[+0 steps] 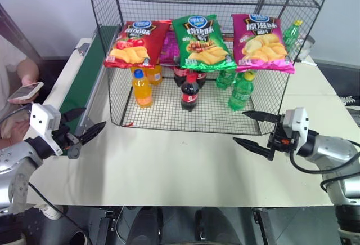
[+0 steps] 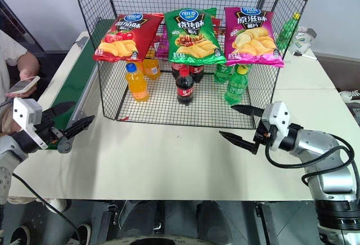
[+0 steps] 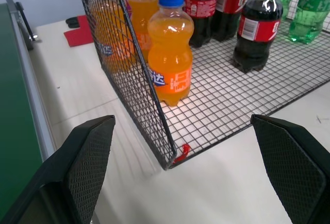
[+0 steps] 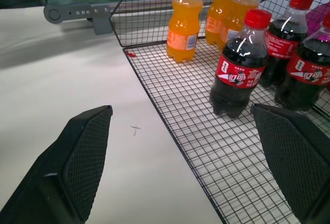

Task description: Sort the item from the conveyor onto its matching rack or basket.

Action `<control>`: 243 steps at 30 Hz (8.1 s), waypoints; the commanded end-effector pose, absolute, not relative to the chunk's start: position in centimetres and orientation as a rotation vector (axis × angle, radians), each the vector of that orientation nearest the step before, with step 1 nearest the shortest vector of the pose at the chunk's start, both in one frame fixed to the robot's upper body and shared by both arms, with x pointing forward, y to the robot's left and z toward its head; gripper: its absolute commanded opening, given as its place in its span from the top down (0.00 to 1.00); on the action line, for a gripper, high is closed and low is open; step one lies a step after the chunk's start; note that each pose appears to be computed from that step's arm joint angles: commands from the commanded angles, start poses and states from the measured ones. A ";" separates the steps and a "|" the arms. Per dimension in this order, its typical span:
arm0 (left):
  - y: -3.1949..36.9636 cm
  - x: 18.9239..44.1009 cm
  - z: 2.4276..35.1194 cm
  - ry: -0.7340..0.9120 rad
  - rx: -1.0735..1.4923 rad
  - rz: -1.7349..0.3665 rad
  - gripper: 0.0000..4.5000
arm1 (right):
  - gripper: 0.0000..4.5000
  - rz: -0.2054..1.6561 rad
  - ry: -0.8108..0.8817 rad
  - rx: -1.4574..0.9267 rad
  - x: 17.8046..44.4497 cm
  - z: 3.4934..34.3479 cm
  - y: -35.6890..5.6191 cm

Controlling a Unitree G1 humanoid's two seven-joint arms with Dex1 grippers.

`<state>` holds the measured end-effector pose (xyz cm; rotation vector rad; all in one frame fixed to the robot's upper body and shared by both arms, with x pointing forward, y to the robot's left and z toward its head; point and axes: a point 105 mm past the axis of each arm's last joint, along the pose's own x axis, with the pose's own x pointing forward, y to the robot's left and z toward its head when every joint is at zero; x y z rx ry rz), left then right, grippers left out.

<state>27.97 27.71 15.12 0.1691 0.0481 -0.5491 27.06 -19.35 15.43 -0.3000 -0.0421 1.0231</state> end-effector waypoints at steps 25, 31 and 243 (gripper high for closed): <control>27.6 28.0 16.2 -0.003 0.206 -0.544 0.00 | 0.01 1.026 -0.062 -0.376 27.4 15.6 -19.4; 27.5 28.1 16.3 -0.006 0.206 -0.547 0.00 | 0.01 1.029 -0.067 -0.384 27.6 15.7 -19.3; 36.9 19.7 13.6 -0.012 1.354 -0.164 0.00 | 0.01 1.417 -0.122 -0.307 27.7 15.9 -9.2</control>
